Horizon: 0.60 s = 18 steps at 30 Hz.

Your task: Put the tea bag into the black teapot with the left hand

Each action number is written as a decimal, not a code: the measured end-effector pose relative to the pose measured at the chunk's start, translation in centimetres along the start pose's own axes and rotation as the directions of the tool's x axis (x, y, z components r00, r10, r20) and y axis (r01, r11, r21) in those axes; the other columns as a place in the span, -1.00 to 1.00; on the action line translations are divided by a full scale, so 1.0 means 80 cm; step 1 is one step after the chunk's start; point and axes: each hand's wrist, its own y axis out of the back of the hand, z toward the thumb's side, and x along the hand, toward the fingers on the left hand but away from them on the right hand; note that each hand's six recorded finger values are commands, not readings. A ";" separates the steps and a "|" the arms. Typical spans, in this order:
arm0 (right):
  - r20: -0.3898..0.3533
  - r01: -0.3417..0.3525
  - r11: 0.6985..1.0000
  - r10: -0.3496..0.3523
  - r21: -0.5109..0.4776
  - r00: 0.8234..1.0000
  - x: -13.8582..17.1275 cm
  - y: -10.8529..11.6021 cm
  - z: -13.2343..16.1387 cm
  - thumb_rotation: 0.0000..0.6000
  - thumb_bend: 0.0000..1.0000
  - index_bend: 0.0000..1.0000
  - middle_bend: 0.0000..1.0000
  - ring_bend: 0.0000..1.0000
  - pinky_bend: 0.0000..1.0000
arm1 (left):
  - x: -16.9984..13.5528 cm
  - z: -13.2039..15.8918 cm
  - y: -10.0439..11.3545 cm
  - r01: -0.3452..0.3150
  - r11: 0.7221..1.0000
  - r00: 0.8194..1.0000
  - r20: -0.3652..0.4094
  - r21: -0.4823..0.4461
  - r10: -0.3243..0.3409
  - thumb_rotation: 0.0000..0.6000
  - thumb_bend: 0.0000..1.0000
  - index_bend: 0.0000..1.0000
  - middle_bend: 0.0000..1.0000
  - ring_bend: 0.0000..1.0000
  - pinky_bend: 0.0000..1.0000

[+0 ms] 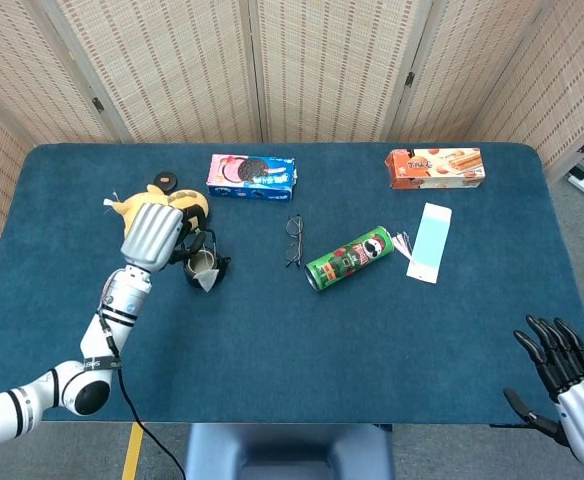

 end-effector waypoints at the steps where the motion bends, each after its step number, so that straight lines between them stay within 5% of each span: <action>1: 0.004 0.005 1.000 -0.005 0.002 1.000 0.000 0.001 -0.001 1.00 -0.35 -1.00 -1.00 -1.00 -1.00 | 0.002 -0.001 0.001 -0.001 1.000 1.000 -0.002 0.000 0.001 1.00 -0.03 0.36 1.00 1.00 1.00; 18: 0.027 0.022 1.000 -0.022 0.011 0.999 -0.002 0.004 -0.007 1.00 -0.35 -1.00 -1.00 -1.00 -1.00 | 0.014 -0.017 0.001 -0.009 1.000 1.000 -0.016 0.002 0.009 1.00 -0.03 0.36 1.00 1.00 1.00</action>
